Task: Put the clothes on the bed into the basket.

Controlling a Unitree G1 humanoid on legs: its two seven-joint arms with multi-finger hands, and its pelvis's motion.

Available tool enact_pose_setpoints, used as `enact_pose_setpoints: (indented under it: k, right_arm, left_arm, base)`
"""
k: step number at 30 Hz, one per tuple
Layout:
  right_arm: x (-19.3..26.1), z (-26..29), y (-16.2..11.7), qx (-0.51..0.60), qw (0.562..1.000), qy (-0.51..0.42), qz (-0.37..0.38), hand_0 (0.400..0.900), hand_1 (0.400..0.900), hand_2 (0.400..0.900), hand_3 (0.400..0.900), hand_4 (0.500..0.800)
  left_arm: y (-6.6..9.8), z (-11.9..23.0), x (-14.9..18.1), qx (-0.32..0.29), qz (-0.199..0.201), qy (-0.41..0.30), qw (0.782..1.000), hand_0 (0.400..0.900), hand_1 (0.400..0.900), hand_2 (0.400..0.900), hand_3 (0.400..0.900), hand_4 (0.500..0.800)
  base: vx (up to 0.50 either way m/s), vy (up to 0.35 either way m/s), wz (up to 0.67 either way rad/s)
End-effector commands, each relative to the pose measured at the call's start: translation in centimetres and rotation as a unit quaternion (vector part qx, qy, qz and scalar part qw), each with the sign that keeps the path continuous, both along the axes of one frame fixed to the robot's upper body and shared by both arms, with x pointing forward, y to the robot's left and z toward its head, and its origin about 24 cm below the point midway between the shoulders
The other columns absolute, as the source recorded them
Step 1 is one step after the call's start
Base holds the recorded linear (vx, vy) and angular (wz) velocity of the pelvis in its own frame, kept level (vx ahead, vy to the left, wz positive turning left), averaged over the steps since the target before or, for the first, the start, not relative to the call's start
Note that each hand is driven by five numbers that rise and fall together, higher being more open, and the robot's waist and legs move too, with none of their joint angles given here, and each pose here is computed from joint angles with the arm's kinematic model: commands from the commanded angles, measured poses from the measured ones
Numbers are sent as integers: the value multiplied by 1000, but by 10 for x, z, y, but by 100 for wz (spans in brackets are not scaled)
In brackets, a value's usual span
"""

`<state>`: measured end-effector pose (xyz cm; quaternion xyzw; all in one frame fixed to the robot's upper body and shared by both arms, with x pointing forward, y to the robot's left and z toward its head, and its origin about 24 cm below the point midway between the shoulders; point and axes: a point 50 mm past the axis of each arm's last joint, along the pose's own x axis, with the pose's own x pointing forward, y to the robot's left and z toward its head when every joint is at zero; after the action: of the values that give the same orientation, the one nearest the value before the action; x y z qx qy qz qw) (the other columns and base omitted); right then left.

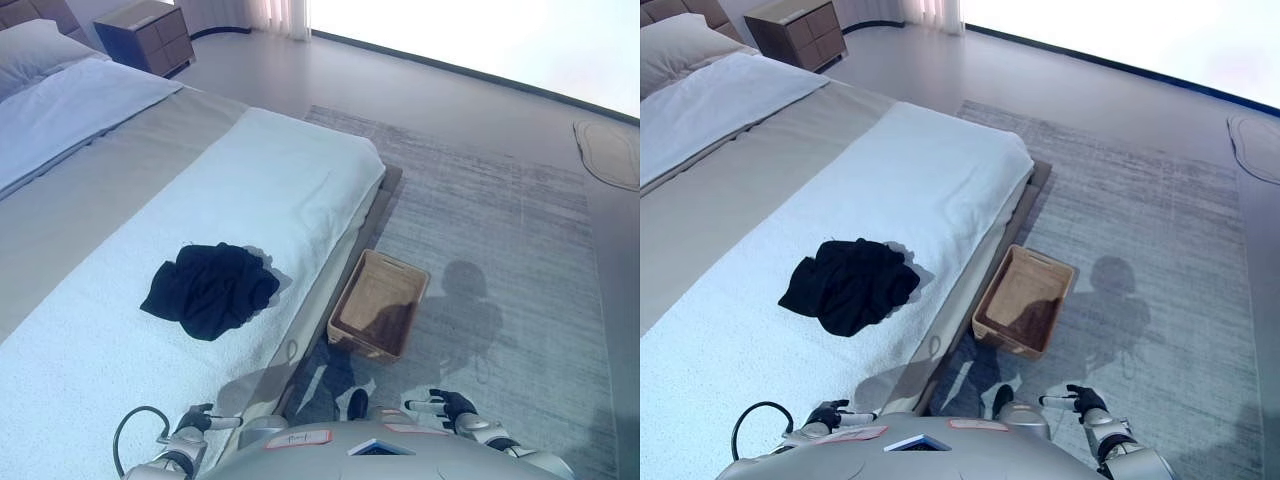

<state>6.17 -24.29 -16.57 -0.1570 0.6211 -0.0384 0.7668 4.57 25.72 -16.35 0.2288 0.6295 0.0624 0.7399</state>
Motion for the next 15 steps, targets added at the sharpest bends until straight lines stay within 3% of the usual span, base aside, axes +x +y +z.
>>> enact_pose_setpoints:
  k: [1, 5, 8, 10, 13, 15]
  right_arm:
    - [26, 9, -18, -45, 998, -33, 10, 900, 900, 900, 900, 800]
    - [28, 10, -19, -49, 998, -36, 8, 900, 900, 900, 900, 800]
    - [32, 12, -21, -56, 997, -45, 7, 900, 900, 900, 900, 800]
    - [39, 15, -27, -64, 996, -59, 3, 900, 900, 900, 900, 800]
    - [49, 24, -44, -80, 994, -80, -10, 900, 900, 900, 900, 800]
    - [54, 28, -50, -83, 993, -86, -13, 900, 900, 900, 900, 800]
  left_arm:
    - [10, 6, 21, 37, -3, -21, 999, 900, 900, 900, 900, 800]
    - [11, 6, 23, 47, -14, -22, 999, 900, 900, 900, 900, 800]
    - [14, 13, 44, 74, -60, -57, 994, 900, 900, 900, 900, 800]
    - [22, 22, 63, 98, -75, -96, 988, 900, 900, 900, 900, 800]
    - [44, 56, 111, 157, -140, -184, 960, 900, 900, 900, 900, 800]
    - [53, 68, 123, 175, -150, -208, 951, 900, 900, 900, 900, 800]
  base:
    - [0, 0, 0]
    - [0, 0, 0]
    - [0, 0, 0]
    - [0, 0, 0]
    - [-3, 5, -1]
    - [0, 0, 0]
